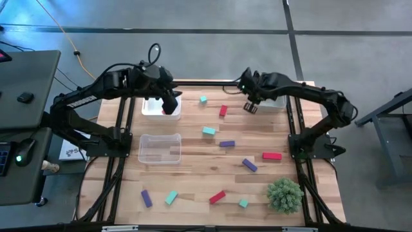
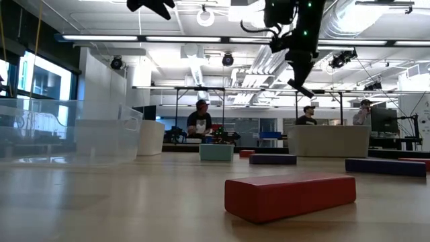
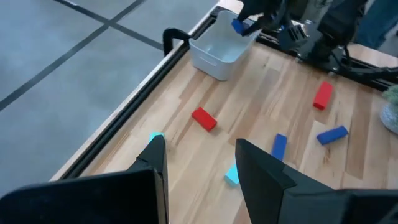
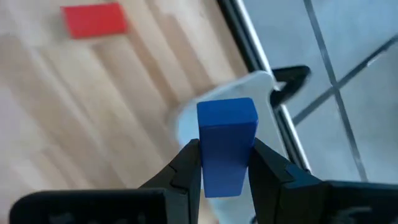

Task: Sort & place blocks by color
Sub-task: Put the violet block into the gray bin

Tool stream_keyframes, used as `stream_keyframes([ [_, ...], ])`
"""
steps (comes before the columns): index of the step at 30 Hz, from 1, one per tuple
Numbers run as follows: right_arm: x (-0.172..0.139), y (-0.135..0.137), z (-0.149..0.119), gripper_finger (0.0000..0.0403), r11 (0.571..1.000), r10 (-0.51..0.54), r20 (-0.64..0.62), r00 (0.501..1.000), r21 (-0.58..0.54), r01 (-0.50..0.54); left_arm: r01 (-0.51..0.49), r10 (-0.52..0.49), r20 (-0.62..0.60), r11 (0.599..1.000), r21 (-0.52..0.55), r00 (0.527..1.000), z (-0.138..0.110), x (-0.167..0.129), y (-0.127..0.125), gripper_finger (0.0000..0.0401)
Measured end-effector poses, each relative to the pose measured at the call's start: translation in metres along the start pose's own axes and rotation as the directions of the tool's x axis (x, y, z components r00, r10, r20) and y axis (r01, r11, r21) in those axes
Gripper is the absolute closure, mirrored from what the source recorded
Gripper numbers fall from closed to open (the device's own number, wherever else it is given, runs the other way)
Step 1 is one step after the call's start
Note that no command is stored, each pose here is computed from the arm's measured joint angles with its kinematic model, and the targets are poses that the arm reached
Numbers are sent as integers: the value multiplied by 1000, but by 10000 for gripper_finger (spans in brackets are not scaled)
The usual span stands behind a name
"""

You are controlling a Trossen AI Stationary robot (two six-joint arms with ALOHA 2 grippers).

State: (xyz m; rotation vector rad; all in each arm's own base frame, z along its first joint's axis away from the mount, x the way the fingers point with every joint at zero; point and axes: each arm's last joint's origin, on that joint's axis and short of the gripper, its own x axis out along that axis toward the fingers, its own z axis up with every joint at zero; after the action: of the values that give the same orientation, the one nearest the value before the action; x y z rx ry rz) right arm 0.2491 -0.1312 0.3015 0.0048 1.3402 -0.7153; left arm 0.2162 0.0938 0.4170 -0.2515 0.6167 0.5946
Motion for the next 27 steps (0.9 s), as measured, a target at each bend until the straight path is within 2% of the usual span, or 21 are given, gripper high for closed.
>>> stream_keyframes([
  [13,32,-66,-15,327,997,69,-83,994,42,-66,-43,43,2,996,-79,999,2,2,13,298],
  [19,56,-76,-26,327,993,110,-91,990,58,-105,-53,53,2,995,-90,999,2,2,16,298],
  [27,84,-76,-42,327,987,151,-114,982,65,-144,-54,55,2,994,-91,999,3,2,16,298],
])
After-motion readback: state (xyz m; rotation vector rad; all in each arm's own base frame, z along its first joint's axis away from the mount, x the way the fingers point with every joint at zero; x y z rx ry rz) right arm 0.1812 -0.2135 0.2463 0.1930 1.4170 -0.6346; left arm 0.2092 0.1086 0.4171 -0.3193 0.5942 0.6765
